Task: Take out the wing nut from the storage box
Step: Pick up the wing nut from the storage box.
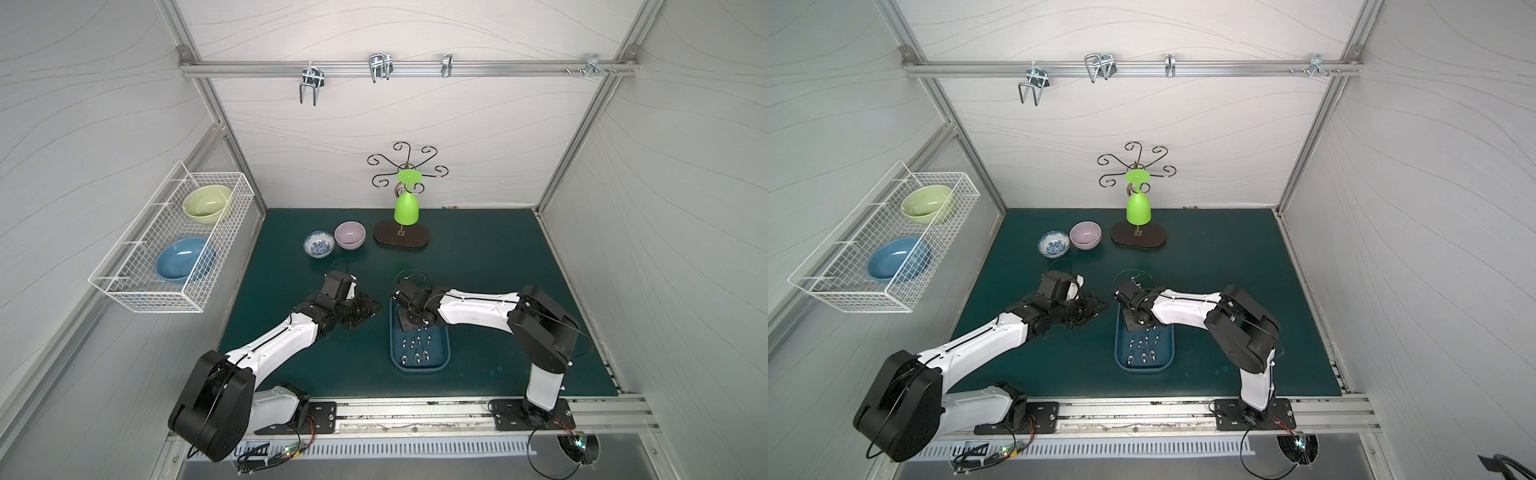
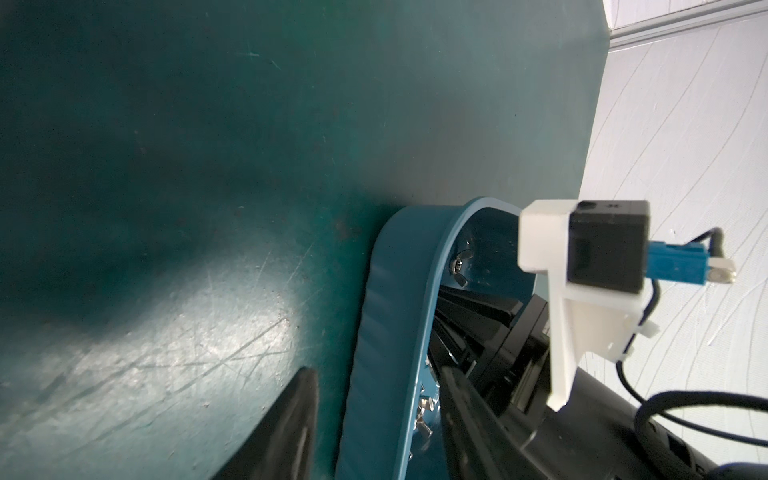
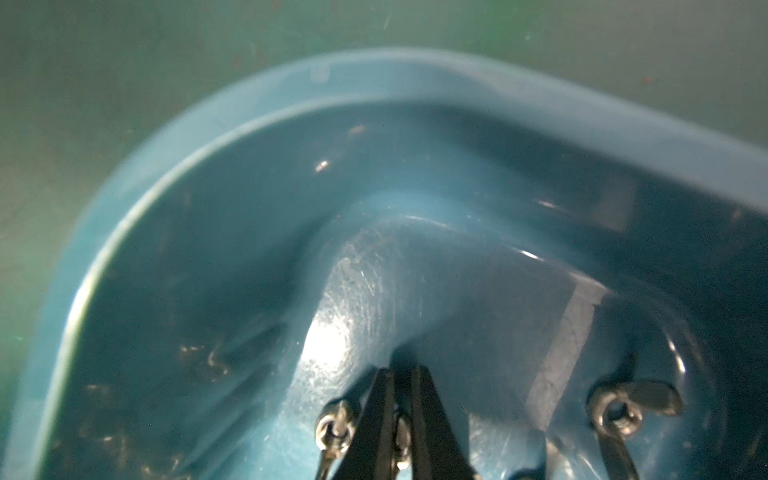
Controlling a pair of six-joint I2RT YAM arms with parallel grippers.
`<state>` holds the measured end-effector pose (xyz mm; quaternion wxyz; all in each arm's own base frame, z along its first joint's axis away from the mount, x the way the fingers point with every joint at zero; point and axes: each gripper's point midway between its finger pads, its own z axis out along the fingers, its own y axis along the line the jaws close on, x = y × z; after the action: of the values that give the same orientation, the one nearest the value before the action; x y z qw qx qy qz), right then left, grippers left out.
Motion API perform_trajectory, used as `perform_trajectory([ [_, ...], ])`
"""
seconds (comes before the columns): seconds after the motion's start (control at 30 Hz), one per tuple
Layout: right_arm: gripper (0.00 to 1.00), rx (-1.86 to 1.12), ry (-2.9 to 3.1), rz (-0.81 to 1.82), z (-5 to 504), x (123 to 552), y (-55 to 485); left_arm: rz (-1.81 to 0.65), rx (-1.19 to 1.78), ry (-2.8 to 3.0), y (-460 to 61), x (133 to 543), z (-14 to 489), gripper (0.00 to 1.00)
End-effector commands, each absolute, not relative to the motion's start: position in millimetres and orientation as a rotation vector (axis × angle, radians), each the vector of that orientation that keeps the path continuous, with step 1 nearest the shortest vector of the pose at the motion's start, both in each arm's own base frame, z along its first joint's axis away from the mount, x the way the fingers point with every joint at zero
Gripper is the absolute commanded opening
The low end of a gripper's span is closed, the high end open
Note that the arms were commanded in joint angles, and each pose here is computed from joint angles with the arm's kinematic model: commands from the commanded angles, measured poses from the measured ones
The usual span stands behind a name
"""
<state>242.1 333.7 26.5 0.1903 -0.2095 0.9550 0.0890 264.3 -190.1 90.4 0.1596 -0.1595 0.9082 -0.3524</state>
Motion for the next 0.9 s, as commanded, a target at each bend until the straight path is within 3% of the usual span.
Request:
perform_trajectory([
  [0.0,0.09,-0.598,2.677,0.251,30.1,242.6,331.4,-1.034,-0.424,2.569,-194.3,270.8,95.5,0.51],
  [0.47,0.01,-0.527,2.55,0.257,86.9,258.3,316.6,-1.109,-0.352,2.548,-216.5,278.9,119.9,0.5],
  [0.87,0.0,-0.123,2.563,0.121,95.2,332.4,188.4,-1.227,0.012,2.535,-331.5,275.3,155.9,0.5],
])
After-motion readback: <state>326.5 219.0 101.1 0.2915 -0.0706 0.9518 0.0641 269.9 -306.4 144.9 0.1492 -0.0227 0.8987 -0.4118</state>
